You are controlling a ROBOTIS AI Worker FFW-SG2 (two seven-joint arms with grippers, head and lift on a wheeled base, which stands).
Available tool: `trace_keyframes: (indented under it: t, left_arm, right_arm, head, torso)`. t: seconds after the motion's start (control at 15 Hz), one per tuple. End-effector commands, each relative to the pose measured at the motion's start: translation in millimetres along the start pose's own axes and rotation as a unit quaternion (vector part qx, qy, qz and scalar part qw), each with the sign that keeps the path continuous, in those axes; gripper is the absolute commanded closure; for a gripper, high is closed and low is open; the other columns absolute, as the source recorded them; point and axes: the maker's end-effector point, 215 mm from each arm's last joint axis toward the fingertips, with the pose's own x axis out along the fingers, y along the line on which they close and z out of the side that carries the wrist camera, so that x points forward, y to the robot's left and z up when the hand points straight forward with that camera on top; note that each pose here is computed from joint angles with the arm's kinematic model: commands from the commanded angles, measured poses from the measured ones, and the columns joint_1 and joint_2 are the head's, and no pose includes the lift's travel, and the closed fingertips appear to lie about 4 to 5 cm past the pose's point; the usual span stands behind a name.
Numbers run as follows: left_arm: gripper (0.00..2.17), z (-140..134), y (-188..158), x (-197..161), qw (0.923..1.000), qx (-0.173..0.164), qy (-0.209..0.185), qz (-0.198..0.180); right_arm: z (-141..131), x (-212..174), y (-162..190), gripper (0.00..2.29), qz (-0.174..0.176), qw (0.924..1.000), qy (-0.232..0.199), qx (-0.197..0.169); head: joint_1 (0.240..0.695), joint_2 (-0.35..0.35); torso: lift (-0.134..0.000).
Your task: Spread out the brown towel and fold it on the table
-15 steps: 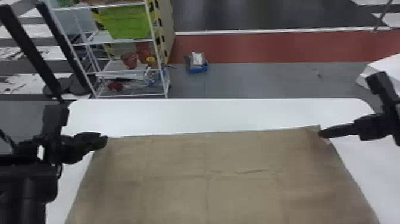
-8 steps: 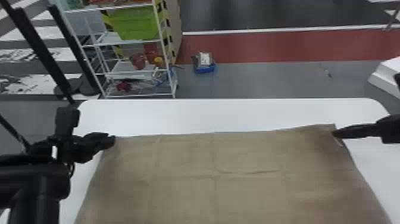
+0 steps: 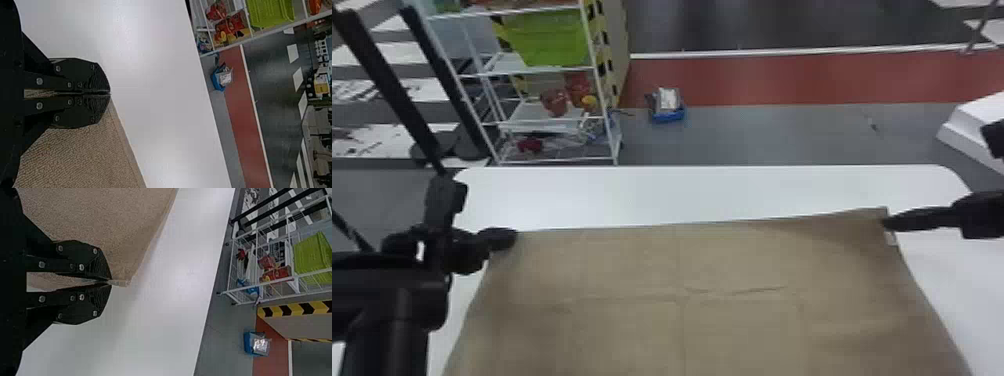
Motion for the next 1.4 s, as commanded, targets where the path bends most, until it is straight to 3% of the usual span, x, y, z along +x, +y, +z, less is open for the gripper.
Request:
trace_keyframes:
  t: [0.0,0.47,0.6,0.8,1.0,1.33]
  left_arm:
    - [1.41,-3.2,4.5,-12.6,0.9998,-0.010,-0.015,0.004]
    - [1.41,-3.0,17.8,-86.7,0.9940,-0.042,-0.097,0.028]
    - [1.40,-8.9,18.0,-103.7,0.9923,-0.046,-0.111,0.030]
    - [1.41,-20.8,20.5,-119.5,0.9905,-0.047,-0.124,0.036]
    - [1.41,-34.0,17.5,-134.9,0.9915,-0.032,-0.122,0.032]
    - [1.40,-49.6,20.6,-156.5,0.9917,0.037,-0.117,0.037]
  right_arm:
    - [2.9,-1.1,-1.8,1.00,0.000,1.0000,-0.004,-0.004]
    - [-6.4,-20.8,23.9,1.00,0.047,0.9988,-0.015,0.003]
    - [-15.3,-32.9,36.7,1.00,0.069,0.9969,-0.020,0.033]
    - [-29.7,-44.3,52.3,1.00,0.070,0.9967,-0.023,0.036]
    - [-48.3,-53.9,61.1,1.00,0.064,0.9973,-0.012,0.033]
    - [-96.5,-54.4,65.6,1.00,0.063,0.9972,0.026,0.031]
  head:
    - [0.695,0.109]
    - [0.695,0.135]
    - [0.695,0.152]
    - [0.695,0.163]
    - [0.695,0.183]
    - [0.695,0.197]
  torso:
    - [-0.124]
    - [-0.124]
    - [-0.124]
    - [-0.124]
    - [-0.124]
    - [-0.124]
